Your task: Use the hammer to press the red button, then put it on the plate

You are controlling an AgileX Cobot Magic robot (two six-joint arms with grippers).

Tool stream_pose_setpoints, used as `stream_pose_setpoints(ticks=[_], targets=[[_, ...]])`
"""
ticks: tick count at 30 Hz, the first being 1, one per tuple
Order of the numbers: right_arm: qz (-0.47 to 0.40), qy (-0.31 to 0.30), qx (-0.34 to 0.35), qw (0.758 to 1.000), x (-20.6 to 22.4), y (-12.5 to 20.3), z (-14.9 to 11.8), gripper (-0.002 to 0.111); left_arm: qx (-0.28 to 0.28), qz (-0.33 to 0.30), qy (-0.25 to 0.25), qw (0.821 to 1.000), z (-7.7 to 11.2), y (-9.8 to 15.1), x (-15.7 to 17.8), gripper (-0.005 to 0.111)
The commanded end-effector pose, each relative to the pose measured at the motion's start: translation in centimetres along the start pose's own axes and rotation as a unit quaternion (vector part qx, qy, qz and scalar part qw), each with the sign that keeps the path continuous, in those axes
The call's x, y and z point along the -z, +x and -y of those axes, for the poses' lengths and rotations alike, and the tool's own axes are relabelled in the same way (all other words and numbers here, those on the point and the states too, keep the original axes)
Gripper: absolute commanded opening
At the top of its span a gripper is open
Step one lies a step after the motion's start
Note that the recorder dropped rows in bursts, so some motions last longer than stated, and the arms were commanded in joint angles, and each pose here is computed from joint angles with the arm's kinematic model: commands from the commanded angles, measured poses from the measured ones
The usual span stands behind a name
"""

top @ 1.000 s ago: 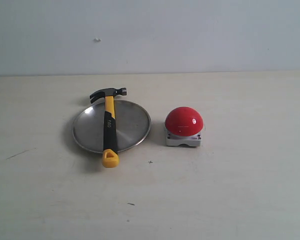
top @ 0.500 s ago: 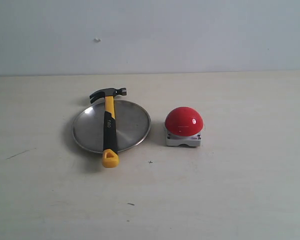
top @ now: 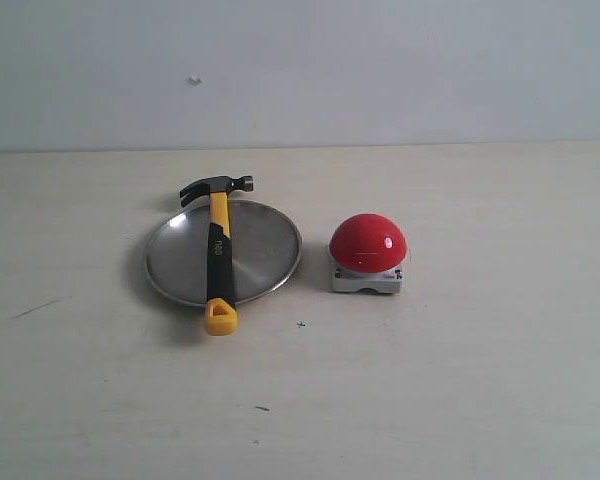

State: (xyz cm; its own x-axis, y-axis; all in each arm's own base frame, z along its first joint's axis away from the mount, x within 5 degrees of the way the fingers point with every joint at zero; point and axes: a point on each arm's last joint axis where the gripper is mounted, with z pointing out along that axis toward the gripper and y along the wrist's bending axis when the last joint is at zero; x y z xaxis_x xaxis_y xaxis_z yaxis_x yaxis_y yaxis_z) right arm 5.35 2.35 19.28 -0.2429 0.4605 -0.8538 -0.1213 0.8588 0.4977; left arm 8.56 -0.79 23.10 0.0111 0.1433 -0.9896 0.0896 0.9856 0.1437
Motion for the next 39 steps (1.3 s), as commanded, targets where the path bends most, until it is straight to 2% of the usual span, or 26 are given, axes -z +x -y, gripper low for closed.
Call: stream_pose_setpoints(ticks=[1,4,6,13,19,39], targets=[[0.004,0.002,-0.001,1.0,0.0,0.1,0.1,0.0,-0.081,0.01,-0.003,0.997,0.2,1.4,1.2,0.0],[0.004,0.002,-0.001,1.0,0.0,0.1,0.1,0.0,-0.089,0.03,-0.009,0.996,0.2,1.6,1.8,0.0],[0.004,0.002,-0.001,1.0,0.0,0.1,0.1,0.0,-0.067,0.019,-0.014,0.997,0.2,1.9,2.2,0.0],[0.004,0.002,-0.001,1.0,0.0,0.1,0.1,0.0,-0.037,0.048,-0.051,0.997,-0.2,1.6,3.0,0.0],[0.004,0.002,-0.001,1.0,0.0,0.1,0.1,0.0,0.021,0.023,-0.06,0.998,-0.4,2.1,3.0,0.0],[0.004,0.002,-0.001,1.0,0.0,0.1,0.1,0.0,0.019,0.023,-0.06,0.998,-0.4,2.1,3.0,0.0]])
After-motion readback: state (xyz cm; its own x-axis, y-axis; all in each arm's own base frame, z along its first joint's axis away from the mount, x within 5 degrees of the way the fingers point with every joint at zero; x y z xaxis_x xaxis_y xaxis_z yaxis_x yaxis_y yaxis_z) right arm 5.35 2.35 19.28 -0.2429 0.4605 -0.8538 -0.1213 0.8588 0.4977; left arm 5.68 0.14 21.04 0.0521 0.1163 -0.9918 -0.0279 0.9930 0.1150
